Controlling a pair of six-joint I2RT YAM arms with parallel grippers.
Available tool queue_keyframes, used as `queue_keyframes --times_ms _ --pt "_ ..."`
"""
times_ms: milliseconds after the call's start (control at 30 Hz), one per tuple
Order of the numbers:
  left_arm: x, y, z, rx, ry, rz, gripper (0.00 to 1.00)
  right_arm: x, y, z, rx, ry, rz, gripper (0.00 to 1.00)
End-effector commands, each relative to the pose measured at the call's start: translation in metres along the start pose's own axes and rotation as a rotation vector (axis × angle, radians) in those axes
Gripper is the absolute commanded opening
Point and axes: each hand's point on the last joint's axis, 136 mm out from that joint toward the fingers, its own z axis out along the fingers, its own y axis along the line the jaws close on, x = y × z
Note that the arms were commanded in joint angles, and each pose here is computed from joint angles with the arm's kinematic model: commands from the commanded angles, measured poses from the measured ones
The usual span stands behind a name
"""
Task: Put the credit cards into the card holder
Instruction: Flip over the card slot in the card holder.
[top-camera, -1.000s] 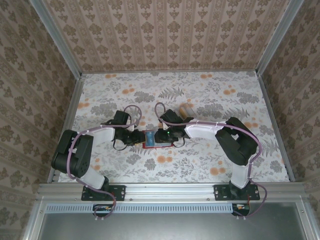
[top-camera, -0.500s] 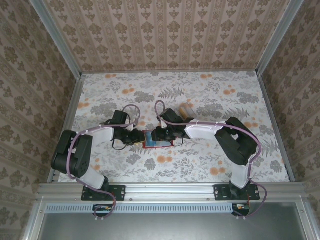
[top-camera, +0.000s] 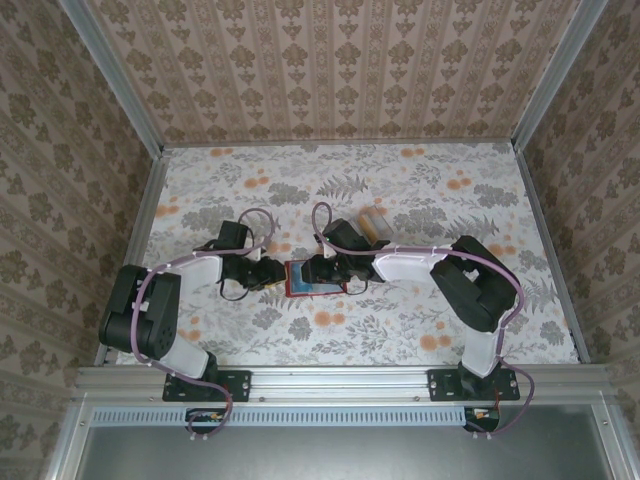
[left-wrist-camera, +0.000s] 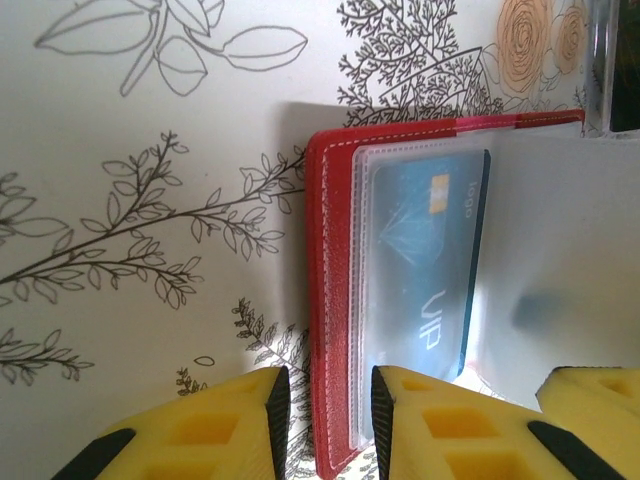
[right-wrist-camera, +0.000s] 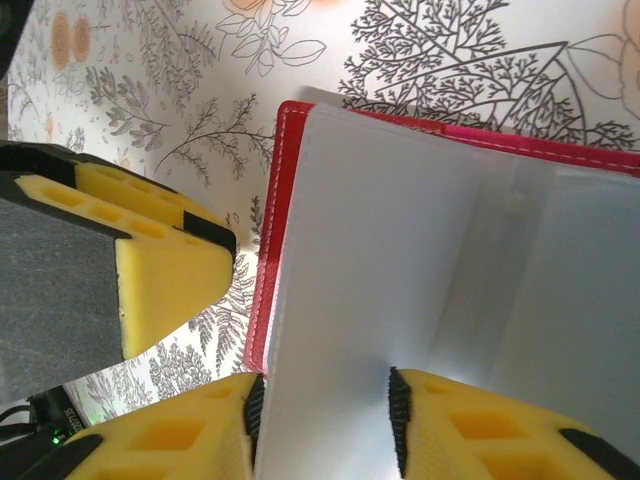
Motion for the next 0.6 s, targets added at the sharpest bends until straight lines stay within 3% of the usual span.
queue_keyframes --times_ms 0,233,433,567 --pt "0.003 -0.003 -0.001 0.019 0.005 -0.001 0.30 -0.004 0.016 -0.009 -0.066 -0.026 -0.014 0.43" --pt "0.004 -0.002 0.000 0.017 0.011 -0.004 0.30 -0.004 0.018 -0.009 -0.068 -0.022 -0.031 0.45" --pt "0.003 -0.007 -0.004 0.021 0.004 0.000 0.32 -0.006 0.041 -0.017 -0.178 -0.029 -0.101 0.57" --pt "-0.001 -0.017 -0.019 0.014 -0.025 0.009 0.37 -0.018 0.038 -0.041 -0.092 -0.090 -0.179 0.60"
